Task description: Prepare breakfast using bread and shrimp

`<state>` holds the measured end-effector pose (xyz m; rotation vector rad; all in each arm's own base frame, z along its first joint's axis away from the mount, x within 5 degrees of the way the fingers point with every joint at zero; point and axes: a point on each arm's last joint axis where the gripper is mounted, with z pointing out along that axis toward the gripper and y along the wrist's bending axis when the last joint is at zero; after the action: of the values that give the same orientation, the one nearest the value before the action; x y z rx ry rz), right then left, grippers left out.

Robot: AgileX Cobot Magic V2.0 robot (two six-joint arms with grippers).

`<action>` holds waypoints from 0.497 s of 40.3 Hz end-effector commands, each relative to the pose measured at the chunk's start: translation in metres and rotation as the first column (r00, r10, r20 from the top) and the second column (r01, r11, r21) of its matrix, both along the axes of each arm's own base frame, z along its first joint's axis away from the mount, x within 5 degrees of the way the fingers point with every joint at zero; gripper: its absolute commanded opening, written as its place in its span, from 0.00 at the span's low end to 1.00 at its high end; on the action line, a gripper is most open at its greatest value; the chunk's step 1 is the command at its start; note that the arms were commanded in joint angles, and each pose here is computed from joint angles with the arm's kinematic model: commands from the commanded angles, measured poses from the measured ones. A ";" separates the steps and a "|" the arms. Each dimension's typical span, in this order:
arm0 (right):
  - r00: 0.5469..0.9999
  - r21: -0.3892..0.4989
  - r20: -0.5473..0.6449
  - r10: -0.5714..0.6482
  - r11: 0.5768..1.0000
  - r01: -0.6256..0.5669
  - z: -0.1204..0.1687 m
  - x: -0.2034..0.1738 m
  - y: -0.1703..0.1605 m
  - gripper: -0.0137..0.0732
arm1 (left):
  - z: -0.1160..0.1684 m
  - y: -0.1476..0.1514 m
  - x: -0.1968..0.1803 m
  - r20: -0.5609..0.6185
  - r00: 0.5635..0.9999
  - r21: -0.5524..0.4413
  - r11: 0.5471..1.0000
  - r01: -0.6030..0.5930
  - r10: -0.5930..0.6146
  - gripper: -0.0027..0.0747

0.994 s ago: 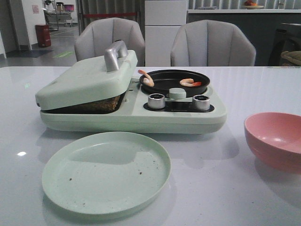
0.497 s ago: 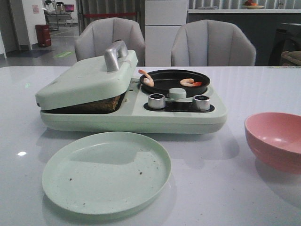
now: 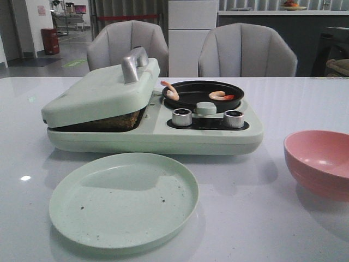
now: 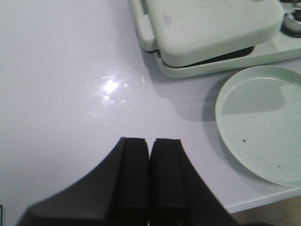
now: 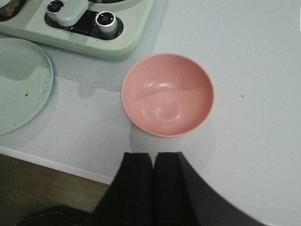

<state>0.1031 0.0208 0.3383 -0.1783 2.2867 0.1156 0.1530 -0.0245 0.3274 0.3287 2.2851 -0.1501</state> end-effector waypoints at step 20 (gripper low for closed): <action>0.995 0.007 0.097 0.006 1.000 -0.007 0.013 0.003 0.000 0.21 | 0.015 0.001 0.007 0.111 0.993 -0.018 0.999 -0.042 0.044 0.16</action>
<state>0.1031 0.0206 0.3383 -0.1787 2.2865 0.1136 0.1547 -0.0221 0.3281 0.3004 2.2753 -0.1200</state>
